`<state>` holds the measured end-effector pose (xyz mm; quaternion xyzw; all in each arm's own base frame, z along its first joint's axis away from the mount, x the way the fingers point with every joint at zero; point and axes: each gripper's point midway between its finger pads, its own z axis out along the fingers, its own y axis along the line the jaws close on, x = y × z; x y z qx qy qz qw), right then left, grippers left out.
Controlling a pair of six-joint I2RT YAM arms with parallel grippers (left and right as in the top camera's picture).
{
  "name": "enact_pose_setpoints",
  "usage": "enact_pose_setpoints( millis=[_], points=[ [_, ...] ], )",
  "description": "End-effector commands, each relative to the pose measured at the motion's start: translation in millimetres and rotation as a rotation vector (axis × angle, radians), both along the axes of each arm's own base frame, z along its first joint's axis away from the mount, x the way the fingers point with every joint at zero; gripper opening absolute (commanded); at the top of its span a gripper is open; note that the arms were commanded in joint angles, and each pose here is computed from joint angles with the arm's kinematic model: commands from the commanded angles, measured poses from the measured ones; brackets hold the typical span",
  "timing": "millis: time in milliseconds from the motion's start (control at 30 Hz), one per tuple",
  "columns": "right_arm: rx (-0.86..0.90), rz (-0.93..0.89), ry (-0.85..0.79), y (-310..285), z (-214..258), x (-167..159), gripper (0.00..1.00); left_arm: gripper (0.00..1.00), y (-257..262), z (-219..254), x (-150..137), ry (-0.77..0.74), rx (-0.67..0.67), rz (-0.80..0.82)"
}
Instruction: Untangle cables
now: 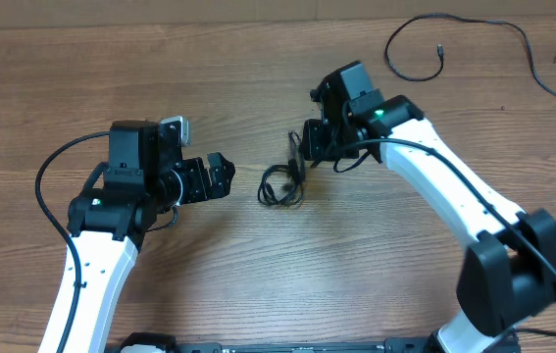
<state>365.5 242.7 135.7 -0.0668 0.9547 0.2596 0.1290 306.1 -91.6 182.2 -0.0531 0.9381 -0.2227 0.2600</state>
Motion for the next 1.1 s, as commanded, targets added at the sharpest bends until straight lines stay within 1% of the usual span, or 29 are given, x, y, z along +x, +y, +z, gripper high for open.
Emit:
enact_pose_setpoints(
  millis=[0, 33, 133, 233, 300, 333, 433, 500, 533, 633, 700, 733, 767, 800, 867, 933, 1000, 1067],
  points=[
    [0.189, 0.176, -0.104, 24.8, 63.5, -16.6, 0.04, 1.00, -6.2, 7.7, 2.8, -0.020, -0.018, -0.024],
    [0.235, 0.221, -0.111, 30.5, 72.7, -23.2, 0.04, 1.00, -6.3, 8.1, 3.2, -0.024, -0.018, -0.026],
    [0.318, 0.274, -0.108, 39.6, 87.9, -33.4, 0.04, 1.00, -6.6, 9.7, 5.3, -0.035, -0.020, -0.026],
    [0.350, 0.293, -0.109, 43.1, 93.1, -36.1, 0.04, 1.00, -6.7, 10.5, 6.3, -0.040, -0.021, -0.025],
    [0.301, 0.263, -0.128, 38.0, 87.6, -29.1, 0.04, 1.00, -6.6, 10.3, 6.1, -0.039, -0.020, -0.025],
    [0.246, 0.221, -0.141, 30.7, 81.1, -21.5, 0.04, 1.00, -6.6, 10.0, 5.6, -0.036, -0.020, -0.025],
    [0.043, -0.001, -0.146, -5.5, 59.0, 4.0, 0.05, 1.00, -6.1, 8.1, 3.4, -0.024, -0.018, -0.024],
    [-0.072, -0.125, -0.151, -30.7, 49.3, 14.6, 0.14, 0.99, -6.0, 7.6, 2.7, -0.020, -0.017, -0.024],
    [-0.108, -0.153, -0.157, -38.0, 46.9, 17.0, 0.17, 1.00, -6.0, 7.7, 2.8, -0.021, -0.017, -0.024],
    [-0.168, -0.183, -0.168, -48.1, 40.6, 21.5, 0.29, 1.00, -6.2, 8.6, 4.0, -0.027, -0.018, -0.024],
    [-0.186, -0.186, -0.155, -49.5, 33.5, 22.5, 0.40, 1.00, -6.3, 9.2, 4.8, -0.032, -0.019, -0.024],
    [-0.211, -0.196, -0.150, -53.4, 28.5, 23.7, 0.48, 1.00, -6.3, 9.3, 4.9, -0.032, -0.019, -0.024],
    [-0.253, -0.226, -0.144, -61.0, 22.3, 25.6, 0.61, 1.00, -6.3, 9.2, 4.8, -0.031, -0.019, -0.024],
    [-0.306, -0.275, -0.140, -71.8, 16.5, 28.2, 0.68, 1.00, -6.3, 8.8, 4.2, -0.028, -0.019, -0.024],
    [-0.415, -0.409, -0.125, -96.5, 4.3, 32.4, 0.75, 1.00, -6.0, 7.7, 2.8, -0.021, -0.017, -0.024],
    [-0.452, -0.482, -0.093, -107.3, -7.3, 33.6, 0.82, 0.99, -5.9, 7.1, 2.1, -0.017, -0.017, -0.024],
    [-0.431, -0.492, -0.036, -104.5, -21.1, 32.0, 0.86, 1.00, -5.9, 7.2, 2.3, -0.018, -0.016, -0.024],
    [-0.386, -0.459, 0.028, -92.7, -35.0, 27.5, 0.90, 0.99, -5.5, 7.5, 3.1, -0.022, -0.014, -0.022]
  ],
)
